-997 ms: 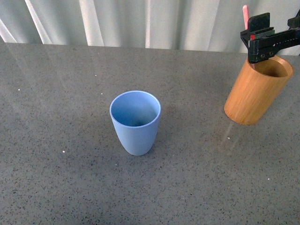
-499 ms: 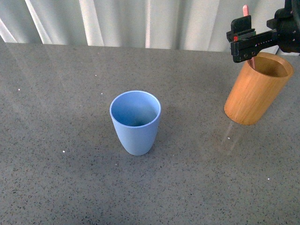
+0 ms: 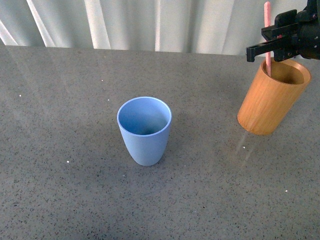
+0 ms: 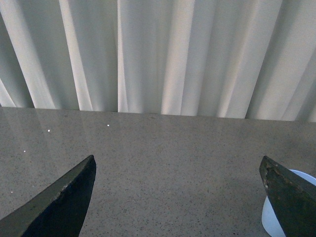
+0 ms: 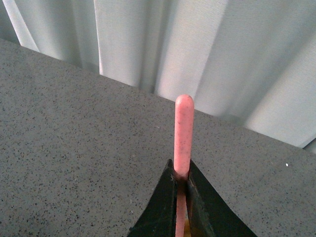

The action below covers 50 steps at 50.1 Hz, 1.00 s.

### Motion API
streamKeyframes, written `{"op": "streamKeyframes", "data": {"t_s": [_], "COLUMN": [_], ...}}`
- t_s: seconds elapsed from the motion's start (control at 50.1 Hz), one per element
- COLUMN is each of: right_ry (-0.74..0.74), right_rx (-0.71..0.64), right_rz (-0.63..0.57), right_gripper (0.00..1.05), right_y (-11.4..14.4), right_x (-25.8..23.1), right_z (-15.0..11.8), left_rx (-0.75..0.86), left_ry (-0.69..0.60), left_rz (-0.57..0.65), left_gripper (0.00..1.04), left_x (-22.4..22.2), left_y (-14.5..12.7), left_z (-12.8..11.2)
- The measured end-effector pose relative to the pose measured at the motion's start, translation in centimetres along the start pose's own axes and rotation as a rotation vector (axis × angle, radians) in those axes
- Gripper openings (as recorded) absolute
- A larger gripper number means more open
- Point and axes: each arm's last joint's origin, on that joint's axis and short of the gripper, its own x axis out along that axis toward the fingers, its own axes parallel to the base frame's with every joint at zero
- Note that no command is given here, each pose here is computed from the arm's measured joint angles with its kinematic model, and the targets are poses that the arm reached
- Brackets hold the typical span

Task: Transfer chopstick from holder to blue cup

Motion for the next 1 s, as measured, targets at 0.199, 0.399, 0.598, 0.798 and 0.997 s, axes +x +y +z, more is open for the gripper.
{"op": "streamKeyframes", "data": {"t_s": [0.199, 0.399, 0.598, 0.798, 0.997], "right_ry": [-0.037, -0.08, -0.149, -0.268, -0.346], "right_rx": [0.002, -0.022, -0.076, -0.074, -0.004], "right_rz": [-0.01, -0.018, -0.029, -0.02, 0.04], "right_gripper": [0.01, 0.01, 0.01, 0.01, 0.01], "right_y": [-0.2, -0.4, -0.2, 1.4, 4.2], "right_x": [-1.6, -2.9, -4.6, -6.2, -6.8], "right_z": [1.2, 2.9, 5.6, 11.3, 14.7], "left_rx": [0.0, 0.0, 0.0, 0.0, 0.0], "left_ry": [0.0, 0.0, 0.0, 0.0, 0.0], "left_rz": [0.0, 0.0, 0.0, 0.0, 0.0], "left_gripper": [0.98, 0.98, 0.98, 0.98, 0.98], "left_x": [0.0, 0.0, 0.0, 0.0, 0.0], "left_y": [0.0, 0.0, 0.0, 0.0, 0.0], "left_z": [0.0, 0.0, 0.0, 0.0, 0.0]}}
